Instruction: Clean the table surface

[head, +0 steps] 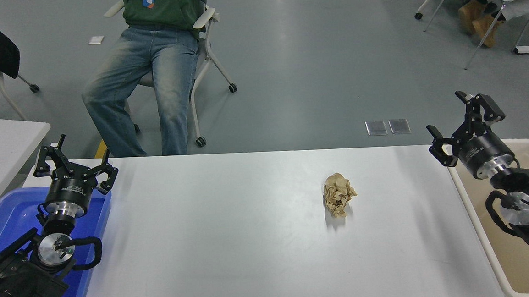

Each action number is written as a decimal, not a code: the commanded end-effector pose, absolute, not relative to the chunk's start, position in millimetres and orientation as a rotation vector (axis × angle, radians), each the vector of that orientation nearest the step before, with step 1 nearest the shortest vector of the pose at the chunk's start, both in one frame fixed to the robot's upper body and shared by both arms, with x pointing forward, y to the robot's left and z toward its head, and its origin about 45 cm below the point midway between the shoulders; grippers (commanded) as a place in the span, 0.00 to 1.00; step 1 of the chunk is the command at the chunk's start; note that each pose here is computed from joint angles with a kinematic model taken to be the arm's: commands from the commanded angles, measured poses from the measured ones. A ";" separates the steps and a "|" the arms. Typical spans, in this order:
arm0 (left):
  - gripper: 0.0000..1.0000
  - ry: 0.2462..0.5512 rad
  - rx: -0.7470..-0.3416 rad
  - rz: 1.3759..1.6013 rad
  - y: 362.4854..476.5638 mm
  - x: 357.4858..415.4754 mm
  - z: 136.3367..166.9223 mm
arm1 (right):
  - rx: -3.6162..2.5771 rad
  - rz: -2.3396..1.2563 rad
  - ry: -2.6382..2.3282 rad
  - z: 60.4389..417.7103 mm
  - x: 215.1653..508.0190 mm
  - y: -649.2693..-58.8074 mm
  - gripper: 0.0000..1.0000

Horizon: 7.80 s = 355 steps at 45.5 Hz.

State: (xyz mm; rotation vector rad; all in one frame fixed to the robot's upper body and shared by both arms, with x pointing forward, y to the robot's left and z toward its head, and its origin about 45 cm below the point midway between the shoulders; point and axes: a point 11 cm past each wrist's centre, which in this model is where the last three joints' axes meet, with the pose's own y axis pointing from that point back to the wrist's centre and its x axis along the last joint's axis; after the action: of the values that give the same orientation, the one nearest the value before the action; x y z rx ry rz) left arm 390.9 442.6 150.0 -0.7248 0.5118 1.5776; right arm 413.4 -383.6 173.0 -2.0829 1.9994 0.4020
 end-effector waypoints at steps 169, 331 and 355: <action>1.00 0.513 -0.725 1.577 442.1 391.0 149.8 | -3.841 -1.512 1.595 119.8 420.6 -175.2 1.00; 1.00 0.511 -0.725 1.578 442.8 390.9 150.1 | -3.159 -1.112 1.362 297.6 356.0 -334.7 0.00; 1.00 0.511 -0.725 1.578 442.8 390.9 150.1 | -2.863 -0.642 1.933 314.7 346.2 -448.9 0.00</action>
State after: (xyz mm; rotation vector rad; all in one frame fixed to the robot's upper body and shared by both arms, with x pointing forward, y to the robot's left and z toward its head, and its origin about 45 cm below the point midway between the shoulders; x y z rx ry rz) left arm 390.9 442.6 150.0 -0.7246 0.5117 1.5775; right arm 349.8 -392.9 308.8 -3.0535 1.6526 -0.7900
